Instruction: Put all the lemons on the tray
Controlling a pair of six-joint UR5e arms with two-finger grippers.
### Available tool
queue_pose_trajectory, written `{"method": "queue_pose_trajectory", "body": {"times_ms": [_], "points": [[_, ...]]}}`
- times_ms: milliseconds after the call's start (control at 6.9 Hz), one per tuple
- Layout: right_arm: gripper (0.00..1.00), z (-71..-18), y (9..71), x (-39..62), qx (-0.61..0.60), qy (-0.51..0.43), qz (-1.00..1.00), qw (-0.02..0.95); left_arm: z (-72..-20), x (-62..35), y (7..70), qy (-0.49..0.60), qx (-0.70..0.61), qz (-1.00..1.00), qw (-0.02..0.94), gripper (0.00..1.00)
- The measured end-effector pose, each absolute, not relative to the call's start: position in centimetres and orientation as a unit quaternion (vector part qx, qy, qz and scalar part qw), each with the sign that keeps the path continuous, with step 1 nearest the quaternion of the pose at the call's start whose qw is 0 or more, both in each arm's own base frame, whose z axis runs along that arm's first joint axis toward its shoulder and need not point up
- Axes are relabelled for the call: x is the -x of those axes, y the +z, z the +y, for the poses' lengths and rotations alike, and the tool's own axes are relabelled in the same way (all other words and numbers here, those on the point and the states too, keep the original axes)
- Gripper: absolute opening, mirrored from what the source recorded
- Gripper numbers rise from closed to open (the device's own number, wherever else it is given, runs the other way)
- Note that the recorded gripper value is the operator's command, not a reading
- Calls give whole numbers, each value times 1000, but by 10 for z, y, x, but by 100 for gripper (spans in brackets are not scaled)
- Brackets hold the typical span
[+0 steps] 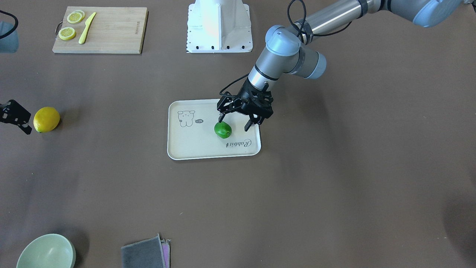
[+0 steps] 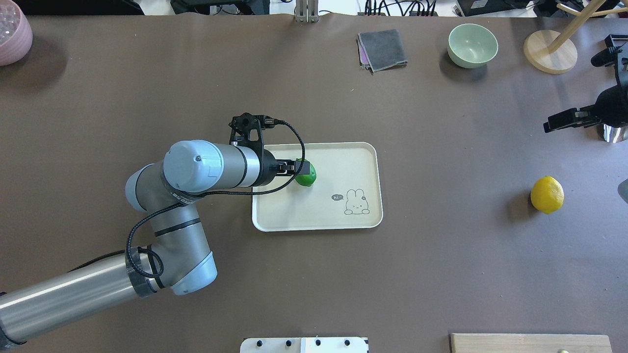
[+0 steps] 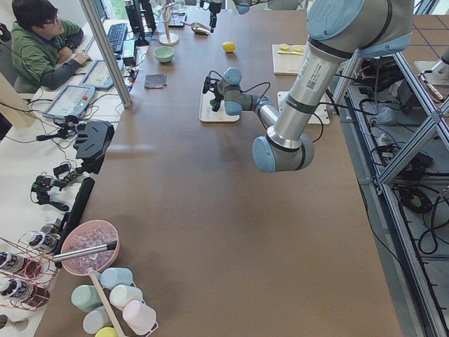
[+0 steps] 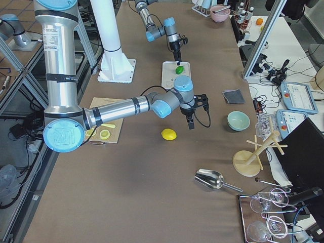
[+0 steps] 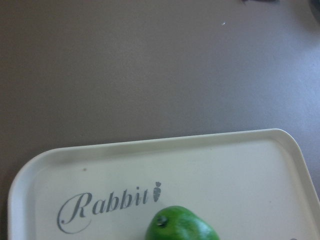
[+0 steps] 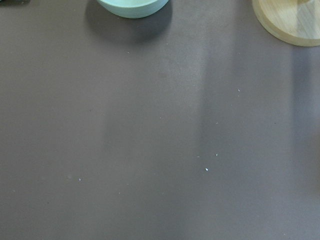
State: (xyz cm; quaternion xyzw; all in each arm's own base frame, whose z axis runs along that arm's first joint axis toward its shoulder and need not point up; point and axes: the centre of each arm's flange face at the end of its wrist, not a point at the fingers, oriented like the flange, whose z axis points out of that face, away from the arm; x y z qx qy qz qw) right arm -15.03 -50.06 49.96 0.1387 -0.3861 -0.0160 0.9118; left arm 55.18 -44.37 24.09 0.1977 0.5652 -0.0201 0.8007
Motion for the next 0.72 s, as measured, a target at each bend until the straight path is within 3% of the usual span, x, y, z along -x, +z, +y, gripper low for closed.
{"method": "queue_pose_trajectory", "body": {"times_ms": [290,725], "points": [[98,-492,513,148,-131,-13,-377,917,-471,-470,252,24,-197,543,816,99],[98,-433,570,131,-101,53,-388,915,-514,-381,273,50,-195,536,820,99]]}}
